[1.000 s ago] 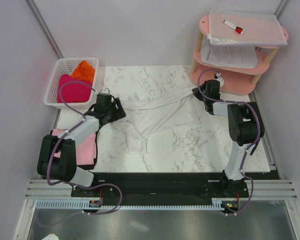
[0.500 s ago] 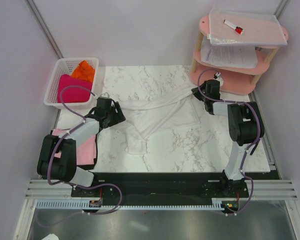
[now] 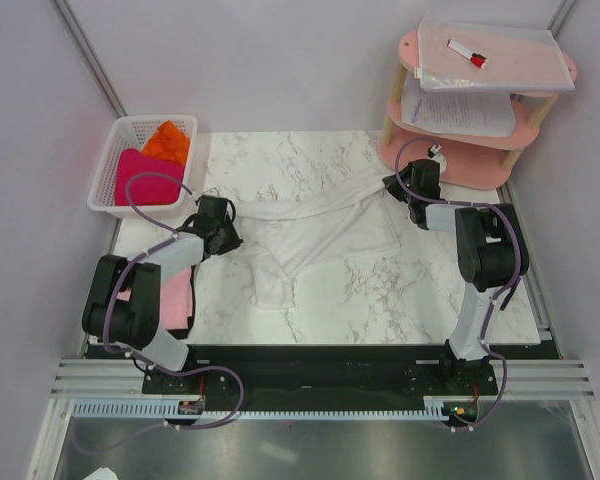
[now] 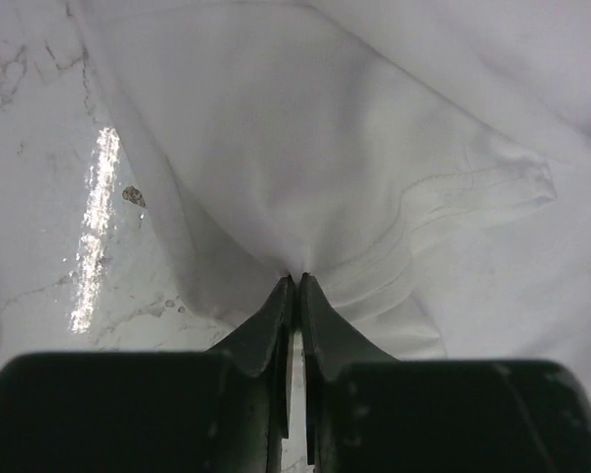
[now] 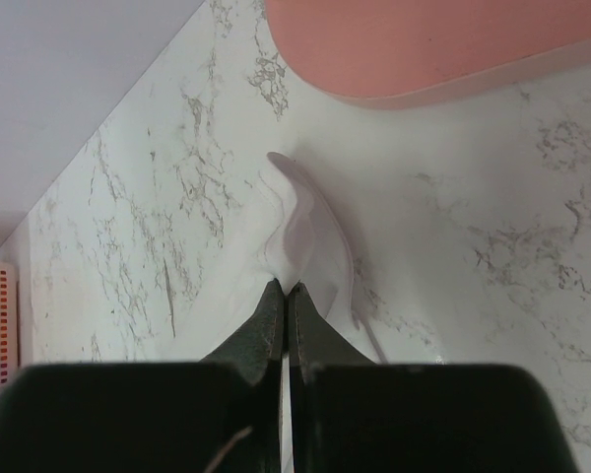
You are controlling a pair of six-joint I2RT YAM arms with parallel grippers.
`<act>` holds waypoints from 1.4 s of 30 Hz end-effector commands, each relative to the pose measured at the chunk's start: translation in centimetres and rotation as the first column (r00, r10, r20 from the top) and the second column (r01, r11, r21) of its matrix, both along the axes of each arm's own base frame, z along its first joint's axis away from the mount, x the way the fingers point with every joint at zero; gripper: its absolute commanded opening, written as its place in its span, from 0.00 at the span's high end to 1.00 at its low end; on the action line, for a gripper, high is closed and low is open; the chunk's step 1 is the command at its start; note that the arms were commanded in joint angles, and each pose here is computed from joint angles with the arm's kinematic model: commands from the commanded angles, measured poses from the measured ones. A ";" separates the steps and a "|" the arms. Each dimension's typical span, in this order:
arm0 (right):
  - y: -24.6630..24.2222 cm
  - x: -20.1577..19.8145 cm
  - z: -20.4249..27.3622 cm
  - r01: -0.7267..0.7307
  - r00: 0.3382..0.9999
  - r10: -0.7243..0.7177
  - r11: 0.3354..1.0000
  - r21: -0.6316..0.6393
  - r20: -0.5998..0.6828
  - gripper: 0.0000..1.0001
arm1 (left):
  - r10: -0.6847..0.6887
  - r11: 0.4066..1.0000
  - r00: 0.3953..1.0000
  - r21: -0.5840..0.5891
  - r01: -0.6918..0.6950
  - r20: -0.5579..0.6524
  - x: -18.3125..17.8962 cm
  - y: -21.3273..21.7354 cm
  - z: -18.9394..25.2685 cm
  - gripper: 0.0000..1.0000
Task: Fold and stack the t-shirts
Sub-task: Flatten out the tshirt
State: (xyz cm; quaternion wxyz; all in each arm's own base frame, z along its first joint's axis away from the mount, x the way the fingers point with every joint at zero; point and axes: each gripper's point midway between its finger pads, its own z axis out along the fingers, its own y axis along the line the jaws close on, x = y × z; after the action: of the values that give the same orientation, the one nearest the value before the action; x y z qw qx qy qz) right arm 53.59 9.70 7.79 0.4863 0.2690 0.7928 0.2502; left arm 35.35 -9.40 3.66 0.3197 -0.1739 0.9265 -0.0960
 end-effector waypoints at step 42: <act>-3.4 -26.5 38.3 0.031 0.790 0.135 0.965 -0.259 0.598 1.00 | -0.136 0.977 0.486 0.034 0.211 0.863 -13.1 1.7 43.2 0.98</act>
State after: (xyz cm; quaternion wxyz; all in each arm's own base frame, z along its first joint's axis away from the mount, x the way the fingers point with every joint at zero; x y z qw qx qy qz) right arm 31.99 7.87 43.61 0.7142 0.0987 0.6413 0.2626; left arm 26.50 -7.40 43.72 0.6967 -0.0757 0.6782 -0.2213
